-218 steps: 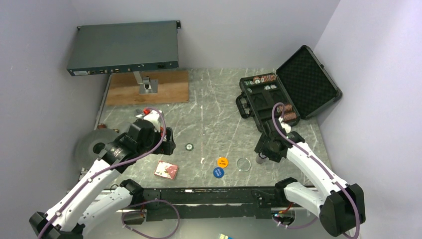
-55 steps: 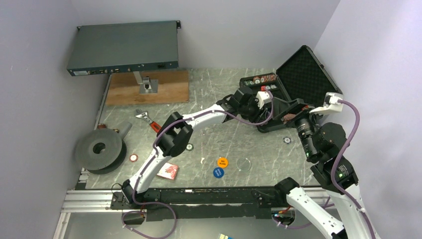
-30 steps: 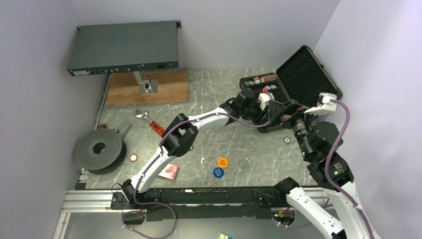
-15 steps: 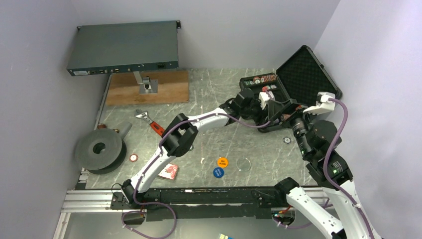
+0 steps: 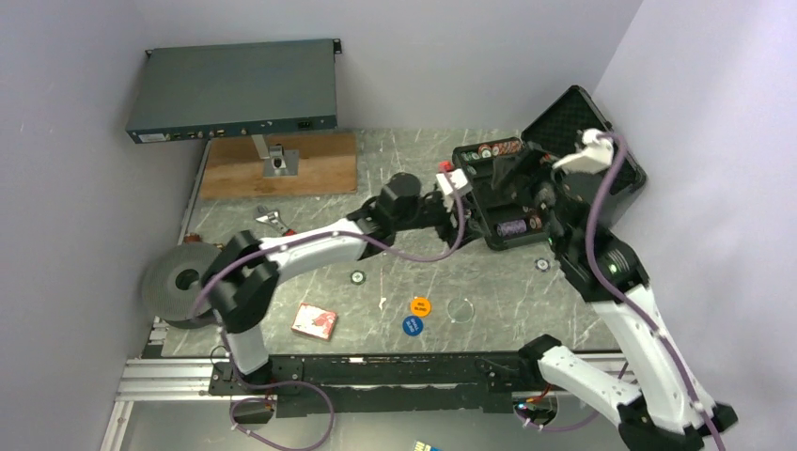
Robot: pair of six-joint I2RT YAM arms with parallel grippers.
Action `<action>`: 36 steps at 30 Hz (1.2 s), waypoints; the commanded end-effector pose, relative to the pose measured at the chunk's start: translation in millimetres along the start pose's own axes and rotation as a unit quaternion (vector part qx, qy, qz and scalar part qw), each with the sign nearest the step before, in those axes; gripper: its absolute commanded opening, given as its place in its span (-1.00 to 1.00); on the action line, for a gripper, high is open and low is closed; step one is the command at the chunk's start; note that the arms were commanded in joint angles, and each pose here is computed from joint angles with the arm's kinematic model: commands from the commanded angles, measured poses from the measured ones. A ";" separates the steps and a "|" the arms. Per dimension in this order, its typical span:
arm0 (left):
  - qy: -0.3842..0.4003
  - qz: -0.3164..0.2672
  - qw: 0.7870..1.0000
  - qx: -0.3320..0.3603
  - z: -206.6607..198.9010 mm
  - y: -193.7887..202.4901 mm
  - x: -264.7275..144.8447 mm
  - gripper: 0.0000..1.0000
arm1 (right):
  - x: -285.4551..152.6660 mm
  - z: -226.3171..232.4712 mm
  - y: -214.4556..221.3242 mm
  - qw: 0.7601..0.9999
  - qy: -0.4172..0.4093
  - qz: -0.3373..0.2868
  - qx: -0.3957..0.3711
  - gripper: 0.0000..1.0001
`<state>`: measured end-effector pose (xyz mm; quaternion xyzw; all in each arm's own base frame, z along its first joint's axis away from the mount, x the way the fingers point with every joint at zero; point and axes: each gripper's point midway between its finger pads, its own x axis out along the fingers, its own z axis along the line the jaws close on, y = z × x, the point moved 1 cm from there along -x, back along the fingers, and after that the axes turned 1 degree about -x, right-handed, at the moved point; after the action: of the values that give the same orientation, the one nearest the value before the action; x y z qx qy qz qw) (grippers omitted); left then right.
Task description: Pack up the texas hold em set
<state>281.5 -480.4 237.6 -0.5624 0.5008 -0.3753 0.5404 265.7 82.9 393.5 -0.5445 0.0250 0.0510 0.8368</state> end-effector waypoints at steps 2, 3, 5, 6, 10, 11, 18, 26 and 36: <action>-0.065 0.004 0.997 -0.034 -10.3 14.5 -63.8 0.69 | 51.3 5.7 35.3 0.995 0.054 0.079 -0.008 0.85; -0.075 0.011 0.996 -0.042 -13.3 22.2 -77.2 0.68 | 61.3 5.6 43.8 0.994 0.062 0.093 -0.008 0.84; -0.098 0.021 0.993 -0.059 -18.5 32.3 -103.9 0.68 | 80.9 6.0 59.5 0.991 0.064 0.121 0.000 0.79; -0.112 0.031 0.991 -0.067 -20.2 39.1 -118.4 0.68 | 91.1 4.8 66.1 0.990 0.064 0.129 0.002 0.77; -0.171 0.064 0.980 -0.077 -26.9 51.0 -175.4 0.66 | 132.0 -10.6 83.0 0.986 0.071 0.152 -0.001 0.69; -0.188 0.067 0.977 -0.078 -27.0 53.6 -188.8 0.66 | 142.6 -15.1 89.5 0.984 0.073 0.163 -0.010 0.69; -0.283 0.098 0.949 -0.098 -33.0 72.9 -274.3 0.67 | 199.4 -57.8 143.8 0.959 0.123 0.244 -0.080 0.54; -0.335 0.113 0.924 -0.143 -52.2 70.5 -339.3 0.66 | 231.8 -80.7 198.3 0.930 0.106 0.312 -0.161 0.41; -0.344 0.076 0.927 -0.132 -55.7 68.4 -359.3 0.64 | 244.5 -117.8 252.4 0.897 0.130 0.371 -0.201 0.09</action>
<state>138.0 -146.0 219.8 -0.6759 0.3856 -0.0522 0.6259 469.0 95.2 86.2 -0.6386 0.3346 0.2994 0.6250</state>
